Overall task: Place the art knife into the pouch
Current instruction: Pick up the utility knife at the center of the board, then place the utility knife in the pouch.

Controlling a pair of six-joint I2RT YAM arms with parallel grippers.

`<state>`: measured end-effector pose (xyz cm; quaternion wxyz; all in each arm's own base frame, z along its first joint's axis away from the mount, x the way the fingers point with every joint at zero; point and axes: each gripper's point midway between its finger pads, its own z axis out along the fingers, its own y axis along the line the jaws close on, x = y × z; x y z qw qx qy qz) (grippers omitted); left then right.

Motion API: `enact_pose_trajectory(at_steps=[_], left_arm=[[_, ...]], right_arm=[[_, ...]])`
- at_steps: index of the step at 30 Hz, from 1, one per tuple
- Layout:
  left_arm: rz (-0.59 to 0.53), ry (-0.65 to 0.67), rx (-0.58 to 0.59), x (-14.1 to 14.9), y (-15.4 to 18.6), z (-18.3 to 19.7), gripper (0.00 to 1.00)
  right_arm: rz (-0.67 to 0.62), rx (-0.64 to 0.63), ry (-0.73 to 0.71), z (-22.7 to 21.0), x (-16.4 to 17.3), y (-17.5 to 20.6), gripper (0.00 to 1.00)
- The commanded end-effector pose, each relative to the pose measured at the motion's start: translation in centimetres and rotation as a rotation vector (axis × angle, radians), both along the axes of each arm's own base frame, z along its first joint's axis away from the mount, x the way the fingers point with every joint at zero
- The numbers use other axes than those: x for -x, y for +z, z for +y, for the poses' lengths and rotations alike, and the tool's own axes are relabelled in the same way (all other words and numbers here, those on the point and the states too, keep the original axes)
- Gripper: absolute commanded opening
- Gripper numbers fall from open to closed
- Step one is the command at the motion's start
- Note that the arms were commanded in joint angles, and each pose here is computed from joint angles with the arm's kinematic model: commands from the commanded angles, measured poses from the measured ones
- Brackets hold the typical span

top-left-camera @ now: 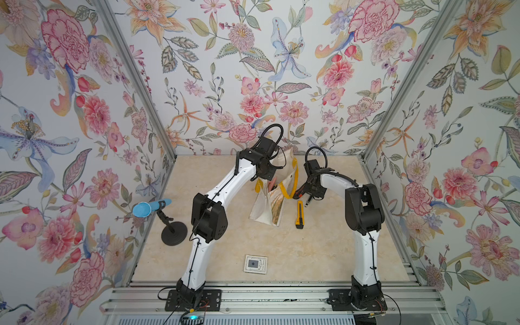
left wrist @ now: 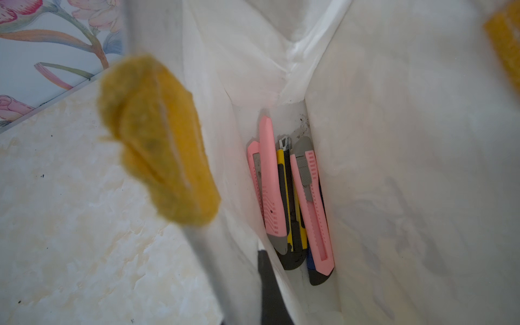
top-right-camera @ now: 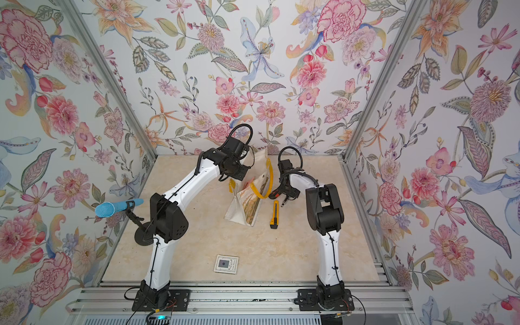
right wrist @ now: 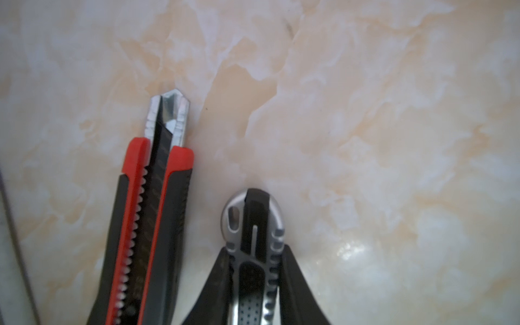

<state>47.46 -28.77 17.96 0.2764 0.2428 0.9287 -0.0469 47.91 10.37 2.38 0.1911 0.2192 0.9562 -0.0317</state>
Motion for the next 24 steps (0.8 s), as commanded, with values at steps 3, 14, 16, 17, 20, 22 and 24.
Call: enact_pose_trajectory(at_steps=[3, 14, 16, 17, 20, 22, 24], left_arm=[[0.055, -0.029, -0.01, 1.7, -1.1, -0.2, 0.0], [0.024, -0.054, 0.019, 2.1, 0.5, -0.5, 0.0], [0.013, -0.06, 0.027, 2.1, 1.1, -0.5, 0.0], [0.006, -0.066, 0.034, 2.2, 1.5, -0.6, 0.0], [-0.015, -0.084, 0.057, 2.4, 2.7, -0.8, 0.0], [-0.021, -0.112, 0.088, 2.7, 3.4, -1.3, 0.0], [-0.025, -0.142, 0.12, 3.0, 3.9, -1.9, 0.0]], right_arm=[[-0.122, -0.01, 0.0, -0.7, -0.8, 7.9, 0.1], [-0.399, -0.08, 0.072, 2.1, -1.3, 20.8, 0.1], [-0.45, -0.112, 0.105, 3.4, -1.3, 23.0, 0.1], [-0.48, -0.134, 0.125, 4.2, -1.3, 24.1, 0.1], [-0.562, -0.208, 0.189, 6.7, -1.0, 27.2, 0.11], [-0.599, -0.251, 0.243, 8.6, -0.7, 28.7, 0.11], [-0.621, -0.273, 0.283, 10.1, -0.3, 29.7, 0.11]])
